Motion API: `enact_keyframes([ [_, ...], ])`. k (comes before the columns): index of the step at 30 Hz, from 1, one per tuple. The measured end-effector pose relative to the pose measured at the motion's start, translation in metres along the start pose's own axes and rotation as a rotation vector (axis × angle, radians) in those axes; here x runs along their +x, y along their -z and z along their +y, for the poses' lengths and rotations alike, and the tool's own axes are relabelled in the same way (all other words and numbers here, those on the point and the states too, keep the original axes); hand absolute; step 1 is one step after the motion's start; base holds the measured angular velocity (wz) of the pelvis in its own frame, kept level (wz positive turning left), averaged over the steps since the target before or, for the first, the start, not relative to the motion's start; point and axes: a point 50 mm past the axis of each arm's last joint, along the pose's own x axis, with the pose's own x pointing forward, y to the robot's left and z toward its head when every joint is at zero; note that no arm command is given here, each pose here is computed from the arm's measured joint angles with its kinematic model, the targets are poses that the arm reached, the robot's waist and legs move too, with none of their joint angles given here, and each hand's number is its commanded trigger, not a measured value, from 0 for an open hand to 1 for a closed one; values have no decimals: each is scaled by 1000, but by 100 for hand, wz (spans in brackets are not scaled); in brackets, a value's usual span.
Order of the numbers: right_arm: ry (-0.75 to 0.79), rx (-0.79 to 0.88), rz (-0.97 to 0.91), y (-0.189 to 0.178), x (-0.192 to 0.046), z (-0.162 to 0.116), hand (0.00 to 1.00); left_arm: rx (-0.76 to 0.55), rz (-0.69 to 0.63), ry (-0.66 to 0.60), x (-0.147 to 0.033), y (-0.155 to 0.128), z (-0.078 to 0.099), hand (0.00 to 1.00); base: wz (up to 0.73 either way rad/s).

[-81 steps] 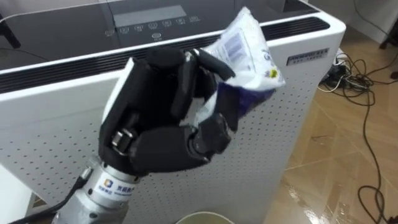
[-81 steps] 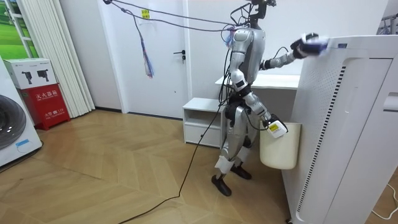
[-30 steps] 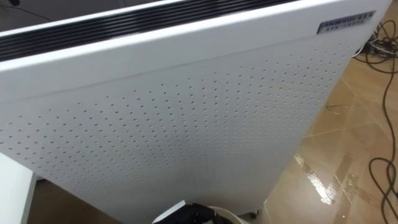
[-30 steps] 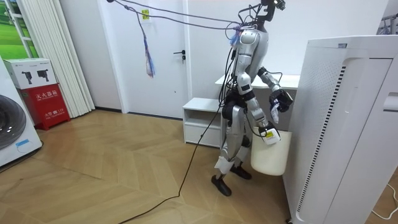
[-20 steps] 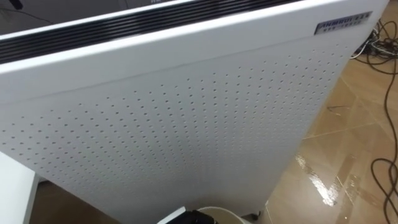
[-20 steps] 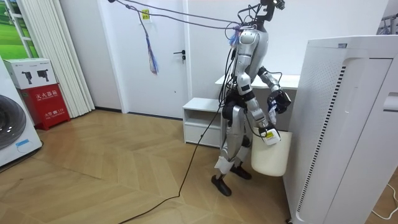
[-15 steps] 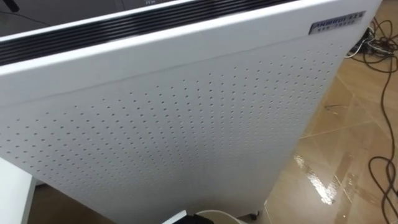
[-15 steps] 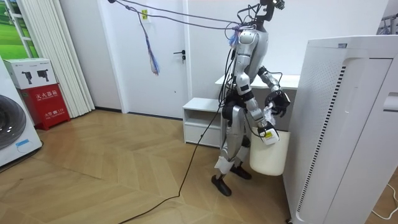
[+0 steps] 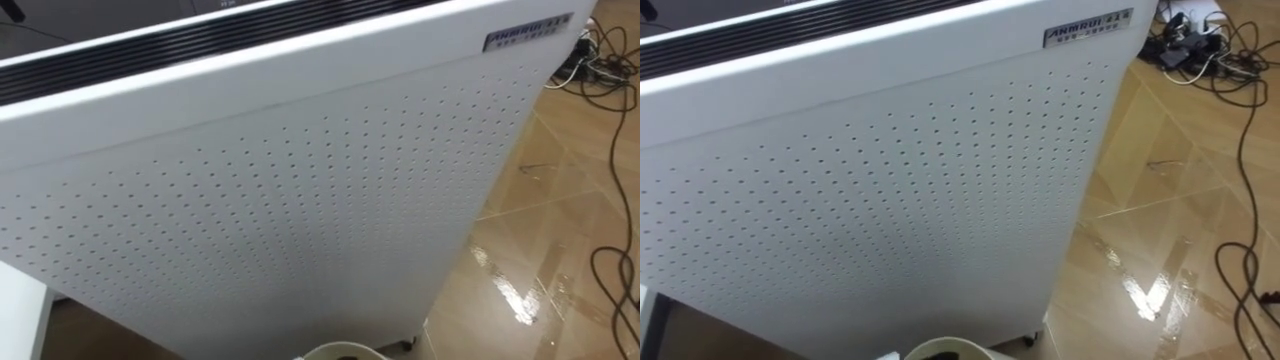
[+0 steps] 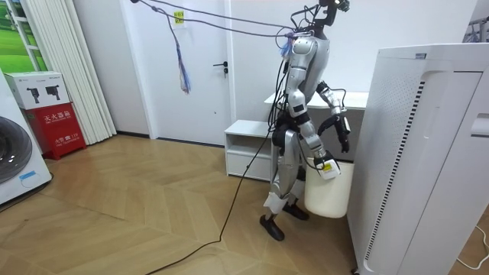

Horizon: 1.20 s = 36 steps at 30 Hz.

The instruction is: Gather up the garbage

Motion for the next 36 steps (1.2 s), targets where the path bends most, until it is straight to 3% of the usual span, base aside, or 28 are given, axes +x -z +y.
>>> enact_keyframes([
  [11, -11, 6, 31, 10, -3, 1, 100, 52, 94, 35, -4, 16, -11, 0, 0],
  [19, 15, 54, 129, 44, -15, 0, 100, -29, 211, 27, -12, 47, -24, 0, -5],
  [26, 106, 195, 194, 79, -34, -2, 100, -244, 292, -65, -20, 76, -44, 0, -3],
  [36, 253, 408, 293, 116, -53, 0, 100, -859, 445, -268, -46, 127, -91, 0, -11],
])
